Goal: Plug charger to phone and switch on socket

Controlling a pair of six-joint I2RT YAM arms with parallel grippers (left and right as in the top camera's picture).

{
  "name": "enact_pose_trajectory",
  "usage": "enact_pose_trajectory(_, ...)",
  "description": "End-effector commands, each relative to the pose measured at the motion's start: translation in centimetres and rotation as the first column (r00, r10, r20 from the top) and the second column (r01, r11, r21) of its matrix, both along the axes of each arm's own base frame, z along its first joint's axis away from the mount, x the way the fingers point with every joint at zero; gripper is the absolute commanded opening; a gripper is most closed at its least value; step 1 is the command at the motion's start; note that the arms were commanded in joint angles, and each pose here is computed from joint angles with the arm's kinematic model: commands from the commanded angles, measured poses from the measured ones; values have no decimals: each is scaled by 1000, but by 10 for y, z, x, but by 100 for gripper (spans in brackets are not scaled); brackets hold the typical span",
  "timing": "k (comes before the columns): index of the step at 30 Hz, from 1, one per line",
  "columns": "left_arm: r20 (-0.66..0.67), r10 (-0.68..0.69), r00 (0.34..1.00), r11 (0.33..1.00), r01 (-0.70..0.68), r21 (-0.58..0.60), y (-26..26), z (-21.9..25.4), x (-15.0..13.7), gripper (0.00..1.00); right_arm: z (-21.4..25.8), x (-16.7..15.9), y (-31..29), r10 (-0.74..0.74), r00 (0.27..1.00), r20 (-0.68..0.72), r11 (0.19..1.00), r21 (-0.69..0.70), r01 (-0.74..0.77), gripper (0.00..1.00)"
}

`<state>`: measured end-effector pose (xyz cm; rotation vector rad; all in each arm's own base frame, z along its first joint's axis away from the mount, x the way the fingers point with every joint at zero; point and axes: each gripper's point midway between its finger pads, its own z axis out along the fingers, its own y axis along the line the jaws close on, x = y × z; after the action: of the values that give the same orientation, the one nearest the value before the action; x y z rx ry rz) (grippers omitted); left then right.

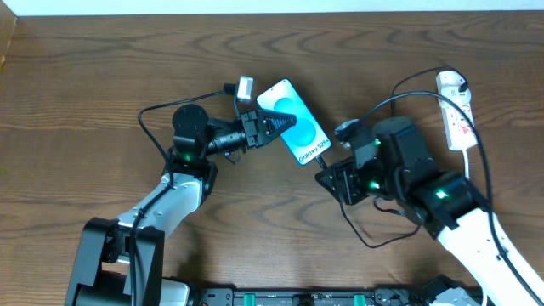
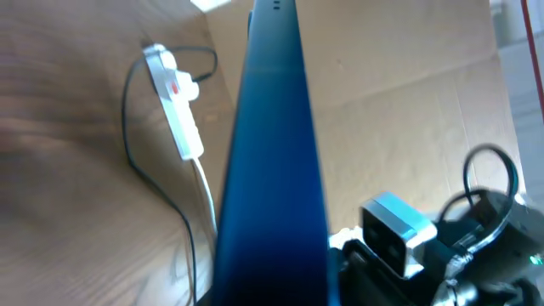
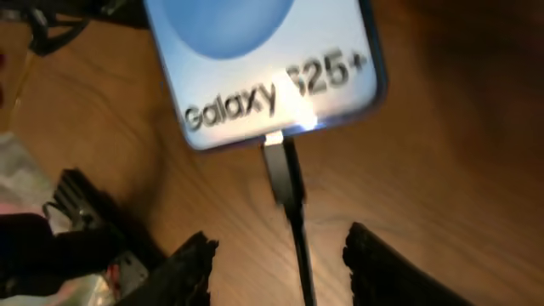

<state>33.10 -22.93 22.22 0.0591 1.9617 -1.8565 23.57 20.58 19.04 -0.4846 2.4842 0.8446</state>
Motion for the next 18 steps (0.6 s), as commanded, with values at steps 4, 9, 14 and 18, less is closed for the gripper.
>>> enact_pose_trajectory(4,69,105,992,994,-103,-32,-2,30,24,7,61,4,-30,-83,978,190,995,77,70,63)
enact_pose_trajectory(9,135,165,977,986,-162,-30,-11,56,42,7,95,10,-79,-266,897,352,964,81,254,75)
enact_pose_trajectory(14,159,198,967,971,-216,101,-27,68,64,7,119,5,-126,-424,771,475,893,79,443,85)
enact_pose_trajectory(18,219,240,946,927,-290,237,-31,76,78,7,121,3,-139,-459,736,497,866,67,495,85)
